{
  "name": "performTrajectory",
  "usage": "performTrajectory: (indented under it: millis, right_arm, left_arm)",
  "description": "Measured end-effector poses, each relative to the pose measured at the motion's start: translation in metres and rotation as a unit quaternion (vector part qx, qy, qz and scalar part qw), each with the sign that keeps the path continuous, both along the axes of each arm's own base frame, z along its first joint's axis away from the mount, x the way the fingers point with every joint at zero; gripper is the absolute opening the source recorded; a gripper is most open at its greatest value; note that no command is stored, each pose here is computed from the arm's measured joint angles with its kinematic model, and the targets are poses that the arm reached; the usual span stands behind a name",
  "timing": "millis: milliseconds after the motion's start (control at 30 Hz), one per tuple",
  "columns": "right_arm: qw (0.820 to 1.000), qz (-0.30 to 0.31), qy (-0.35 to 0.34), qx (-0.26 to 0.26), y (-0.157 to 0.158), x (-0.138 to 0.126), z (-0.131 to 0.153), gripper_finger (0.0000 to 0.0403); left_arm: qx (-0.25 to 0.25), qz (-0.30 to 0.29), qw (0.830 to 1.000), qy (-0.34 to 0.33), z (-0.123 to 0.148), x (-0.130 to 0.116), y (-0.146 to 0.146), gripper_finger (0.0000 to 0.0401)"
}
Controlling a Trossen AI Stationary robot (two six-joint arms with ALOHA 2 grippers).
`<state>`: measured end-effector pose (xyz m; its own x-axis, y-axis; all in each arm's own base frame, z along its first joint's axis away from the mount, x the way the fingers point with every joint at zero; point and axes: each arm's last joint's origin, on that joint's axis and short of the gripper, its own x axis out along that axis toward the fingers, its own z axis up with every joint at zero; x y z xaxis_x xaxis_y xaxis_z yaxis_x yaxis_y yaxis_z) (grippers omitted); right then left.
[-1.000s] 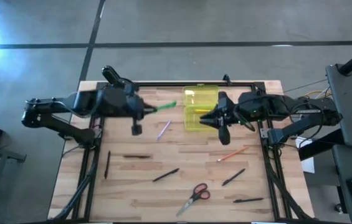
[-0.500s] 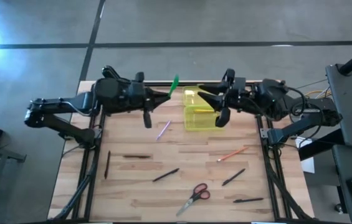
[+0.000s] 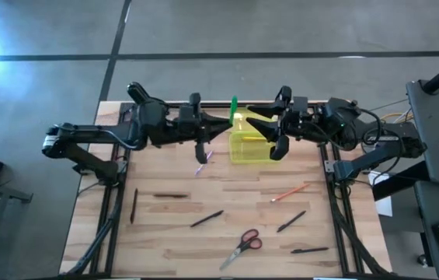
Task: Pick & place school supplies into a supply box
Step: Put the green pen into the supply box
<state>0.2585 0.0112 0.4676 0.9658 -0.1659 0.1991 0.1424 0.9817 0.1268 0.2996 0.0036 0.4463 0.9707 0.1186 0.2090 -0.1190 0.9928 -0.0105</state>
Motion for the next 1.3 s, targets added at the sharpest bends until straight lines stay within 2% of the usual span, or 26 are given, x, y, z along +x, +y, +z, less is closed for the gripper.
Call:
performTrajectory:
  millis: [200,367,667,833,1133,1300]
  right_arm:
    - [1.0,0.001,-0.001,-0.002,0.0,0.0,0.0,0.0153]
    - [1.0,0.025,0.004,-0.007,0.002,0.001,-0.001,0.0153]
    - [0.999,0.032,0.035,0.008,0.002,0.002,-0.007,0.0148]
    - [0.999,0.032,0.036,0.008,0.002,0.002,-0.007,0.0118]
    - [0.999,0.025,0.042,-0.004,0.001,0.001,-0.008,0.003]
    - [0.998,0.022,0.051,-0.009,0.0,0.0,-0.009,0.0027]
  left_arm:
    - [0.005,-0.018,1.0,-0.005,-0.003,0.013,0.002,0.001]
    - [0.005,-0.02,1.0,0.004,-0.007,0.025,0.005,0.001]
    - [0.005,-0.041,0.999,-0.001,-0.002,0.039,0.01,0.001]
    - [0.005,-0.047,0.999,0.013,-0.002,0.041,0.011,0.001]
    - [0.003,-0.05,0.999,0.02,-0.004,0.042,0.011,0.001]
    - [0.004,-0.048,0.999,0.022,-0.005,0.042,0.011,0.001]
